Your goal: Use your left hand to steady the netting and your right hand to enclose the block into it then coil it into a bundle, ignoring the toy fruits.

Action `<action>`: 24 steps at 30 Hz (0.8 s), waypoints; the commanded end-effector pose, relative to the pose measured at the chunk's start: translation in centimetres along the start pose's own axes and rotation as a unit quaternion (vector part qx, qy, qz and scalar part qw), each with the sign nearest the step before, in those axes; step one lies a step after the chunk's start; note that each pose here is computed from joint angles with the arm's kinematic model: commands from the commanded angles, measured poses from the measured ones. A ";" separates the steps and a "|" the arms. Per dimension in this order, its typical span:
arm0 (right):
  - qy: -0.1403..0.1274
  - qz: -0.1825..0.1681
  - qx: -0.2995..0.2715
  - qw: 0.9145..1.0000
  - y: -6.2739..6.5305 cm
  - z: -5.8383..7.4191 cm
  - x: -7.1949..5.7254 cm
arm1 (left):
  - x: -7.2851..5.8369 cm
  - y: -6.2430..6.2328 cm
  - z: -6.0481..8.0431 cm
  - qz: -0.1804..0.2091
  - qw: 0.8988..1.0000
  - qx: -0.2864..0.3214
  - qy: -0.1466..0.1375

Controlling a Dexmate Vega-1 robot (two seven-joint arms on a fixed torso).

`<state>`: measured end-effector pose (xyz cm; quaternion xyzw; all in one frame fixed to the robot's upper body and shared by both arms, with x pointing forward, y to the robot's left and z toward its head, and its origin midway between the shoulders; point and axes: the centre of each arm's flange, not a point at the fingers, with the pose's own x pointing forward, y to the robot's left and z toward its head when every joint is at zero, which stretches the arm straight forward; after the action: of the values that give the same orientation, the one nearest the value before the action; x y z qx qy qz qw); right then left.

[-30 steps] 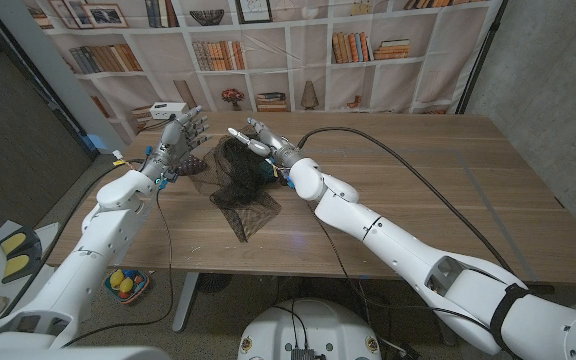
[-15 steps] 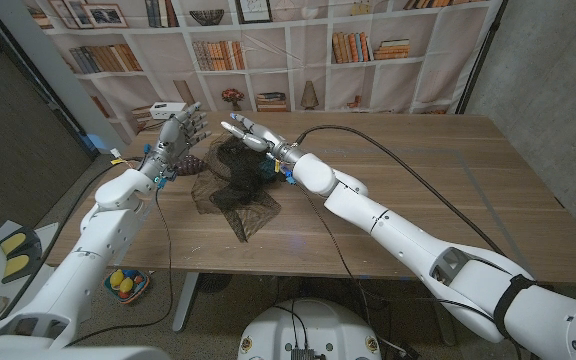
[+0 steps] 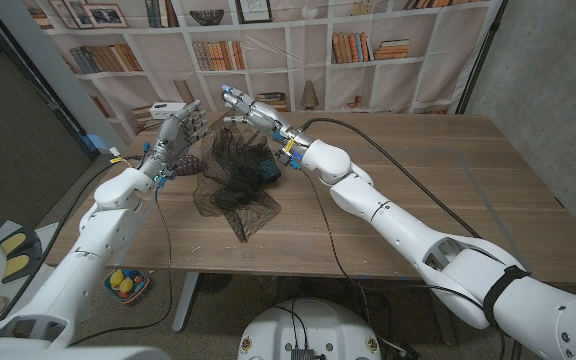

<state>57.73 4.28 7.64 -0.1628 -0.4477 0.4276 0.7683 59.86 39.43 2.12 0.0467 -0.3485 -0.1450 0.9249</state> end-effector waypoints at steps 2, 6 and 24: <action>-0.088 -0.014 0.035 0.995 -2.9 3.5 -0.7 | -0.1 -0.3 0.2 -0.003 1.000 0.000 0.000; -0.062 -0.056 0.019 0.996 -4.3 3.3 -2.0 | -0.1 -0.3 0.5 -0.003 1.000 0.004 -0.004; 0.035 -0.164 -0.018 0.986 -8.5 1.6 -6.6 | -0.2 -0.9 1.2 0.026 0.999 0.017 -0.020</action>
<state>58.12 -3.06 10.29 -0.0992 -0.4715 0.3459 0.8051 59.10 38.99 2.63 0.0544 -0.3563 -0.1443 0.9216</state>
